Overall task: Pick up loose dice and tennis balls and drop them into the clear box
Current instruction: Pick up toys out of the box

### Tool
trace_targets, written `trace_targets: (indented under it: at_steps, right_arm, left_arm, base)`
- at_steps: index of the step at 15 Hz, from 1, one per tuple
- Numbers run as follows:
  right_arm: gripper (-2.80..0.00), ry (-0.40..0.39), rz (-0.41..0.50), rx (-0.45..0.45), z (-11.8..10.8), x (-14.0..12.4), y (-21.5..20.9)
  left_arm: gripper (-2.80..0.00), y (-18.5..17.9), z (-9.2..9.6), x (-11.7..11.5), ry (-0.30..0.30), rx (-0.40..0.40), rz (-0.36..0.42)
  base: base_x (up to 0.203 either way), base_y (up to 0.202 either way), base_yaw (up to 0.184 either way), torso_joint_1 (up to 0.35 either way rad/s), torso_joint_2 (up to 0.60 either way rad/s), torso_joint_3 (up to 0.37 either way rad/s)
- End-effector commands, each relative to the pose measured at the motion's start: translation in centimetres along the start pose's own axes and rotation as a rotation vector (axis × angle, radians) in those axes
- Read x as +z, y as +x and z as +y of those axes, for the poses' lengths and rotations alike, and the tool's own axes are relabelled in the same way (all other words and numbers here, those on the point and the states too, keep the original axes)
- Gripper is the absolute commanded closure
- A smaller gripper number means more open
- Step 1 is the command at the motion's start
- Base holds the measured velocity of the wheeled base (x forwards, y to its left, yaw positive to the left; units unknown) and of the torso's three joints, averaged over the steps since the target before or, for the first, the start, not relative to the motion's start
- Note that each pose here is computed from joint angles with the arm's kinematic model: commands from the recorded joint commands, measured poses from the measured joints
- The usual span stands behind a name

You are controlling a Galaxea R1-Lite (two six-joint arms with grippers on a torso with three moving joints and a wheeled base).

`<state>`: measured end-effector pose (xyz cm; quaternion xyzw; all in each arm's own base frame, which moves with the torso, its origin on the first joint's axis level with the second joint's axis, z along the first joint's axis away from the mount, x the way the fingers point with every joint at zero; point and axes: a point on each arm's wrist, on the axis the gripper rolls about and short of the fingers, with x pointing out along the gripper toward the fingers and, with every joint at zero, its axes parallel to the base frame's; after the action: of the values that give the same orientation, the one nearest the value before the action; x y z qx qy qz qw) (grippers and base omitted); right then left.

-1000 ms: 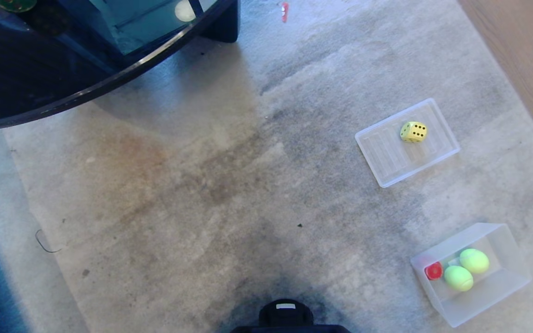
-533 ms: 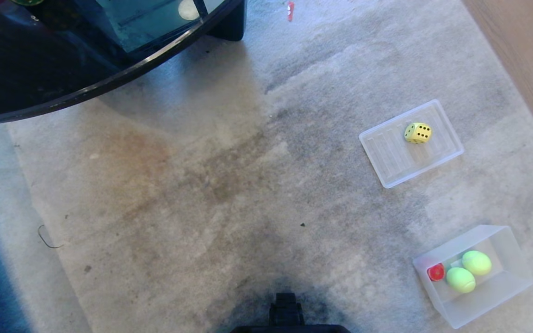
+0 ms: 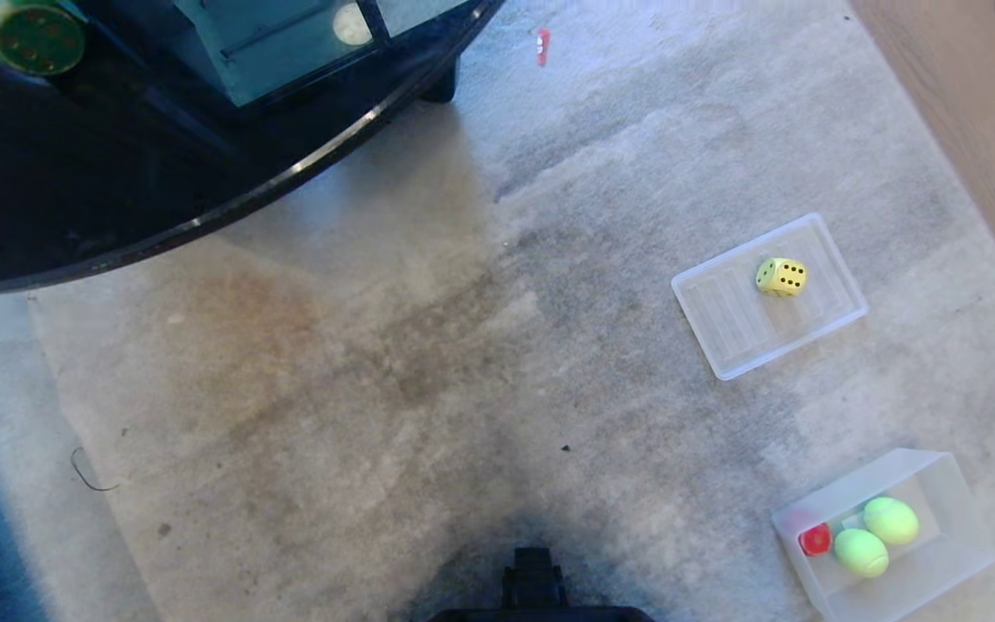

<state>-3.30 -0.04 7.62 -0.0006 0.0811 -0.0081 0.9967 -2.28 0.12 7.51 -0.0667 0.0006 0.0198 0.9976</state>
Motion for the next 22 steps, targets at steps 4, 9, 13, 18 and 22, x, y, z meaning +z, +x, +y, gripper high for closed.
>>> trace_targets:
  at_steps: [4,9,13,18,22]
  right_arm:
    - [0.0,0.0,0.003,0.001,0.0,-0.01,0.01]
    - [0.0,0.001,0.003,-0.001,0.0,-0.01,0.01]
    - [0.0,0.0,0.003,0.001,0.0,-0.01,0.01]
    - [0.0,0.001,0.003,-0.001,0.0,-0.01,0.01]
    - [0.0,0.0,0.003,0.001,0.0,-0.01,0.01]
  left_arm:
    - [0.0,0.0,0.0,-0.01,0.002,0.001,0.001]
    - [0.0,0.0,-0.01,-0.01,0.006,-0.004,0.001]
    - [0.0,0.0,0.01,0.01,-0.011,0.005,-0.001]
    - [0.0,0.0,0.01,0.0,-0.006,0.002,0.0]
    - [0.0,0.0,0.0,0.01,-0.006,0.002,-0.001]
  base:
    - [0.184,0.0,-0.002,0.002,0.0,0.002]
    - [0.158,0.0,0.0,0.001,0.01,0.003]
    - [0.0,0.0,0.0,0.0,0.0,0.0]
    - [0.0,0.0,0.0,0.001,0.0,-0.044]
    - [0.0,0.0,0.0,0.002,0.0,-0.182]
